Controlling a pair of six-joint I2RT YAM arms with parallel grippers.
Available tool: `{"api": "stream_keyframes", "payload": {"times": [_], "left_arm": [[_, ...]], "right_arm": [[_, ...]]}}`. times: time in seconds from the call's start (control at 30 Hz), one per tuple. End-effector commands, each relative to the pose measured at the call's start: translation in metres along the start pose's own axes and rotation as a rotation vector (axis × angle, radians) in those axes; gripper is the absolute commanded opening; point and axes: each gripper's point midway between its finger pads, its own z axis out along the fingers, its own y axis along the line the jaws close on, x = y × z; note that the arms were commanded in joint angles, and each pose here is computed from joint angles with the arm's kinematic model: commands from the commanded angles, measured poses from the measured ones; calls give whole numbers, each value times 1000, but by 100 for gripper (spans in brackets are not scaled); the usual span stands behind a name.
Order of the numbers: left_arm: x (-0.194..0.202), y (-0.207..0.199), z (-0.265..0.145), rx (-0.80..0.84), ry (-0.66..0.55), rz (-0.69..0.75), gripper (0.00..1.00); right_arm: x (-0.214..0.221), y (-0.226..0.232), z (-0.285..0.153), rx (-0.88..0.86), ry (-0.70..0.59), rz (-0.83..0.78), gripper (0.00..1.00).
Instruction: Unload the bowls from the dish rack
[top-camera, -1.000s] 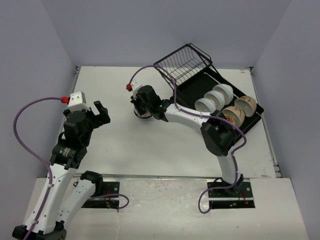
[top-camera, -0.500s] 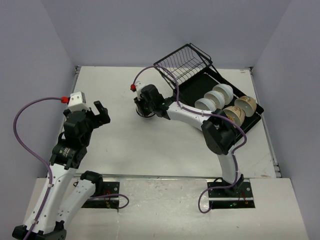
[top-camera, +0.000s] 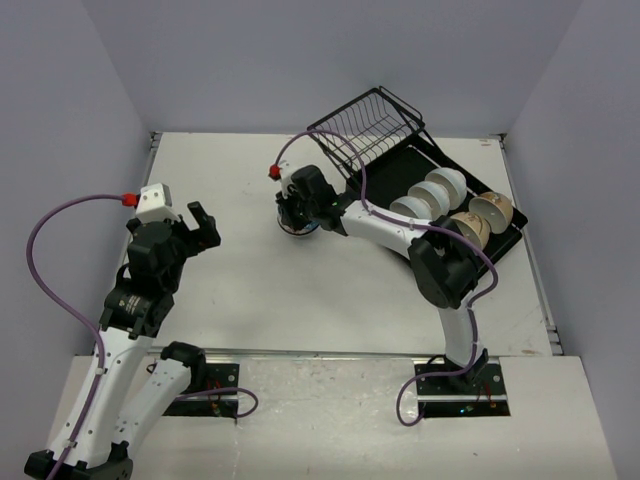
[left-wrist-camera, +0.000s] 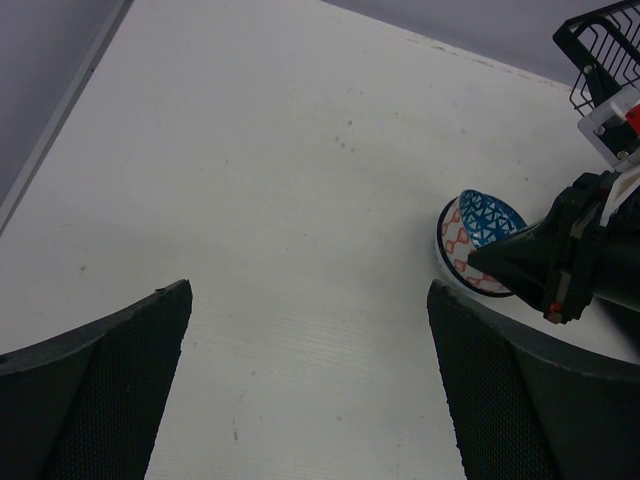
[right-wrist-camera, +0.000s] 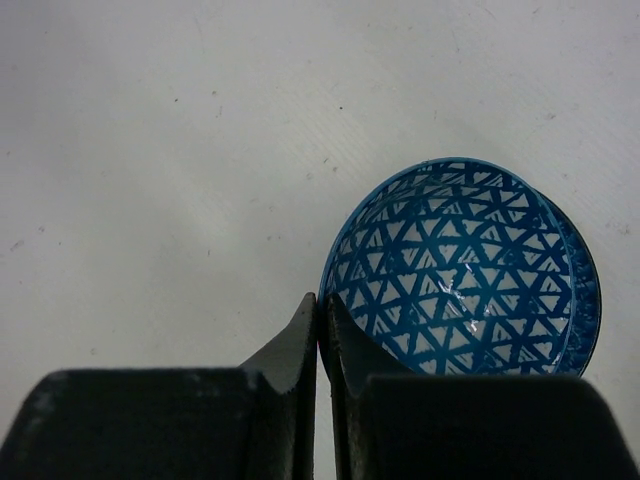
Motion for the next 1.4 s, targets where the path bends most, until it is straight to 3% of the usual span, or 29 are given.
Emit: {"api": "stream_keyframes", "payload": {"times": [0.0,0.53,0.8,1.07,1.17,1.23,1.37], "left_arm": [[-8,0,1,3,-33,8,100],[-9,0,1,4,-36,9,100],[-9,0,1,4,-37,8,100],[-8,0,2,6,-32,9,100],[-8,0,1,6,-33,9,100],[-8,0,1,6,-33,9,100],[-8,0,1,6,-32,9,100]], "right_arm": [[-25,3,-17,-2,-49,-24,0],[8,-16,4,105,78,-75,0],[17,-11,4,81,155,-52,13],[20,-9,5,81,182,-25,13],[19,-8,4,78,181,-23,23],[15,-5,1,66,171,-20,37],[-2,1,-12,46,128,-12,52]]}}
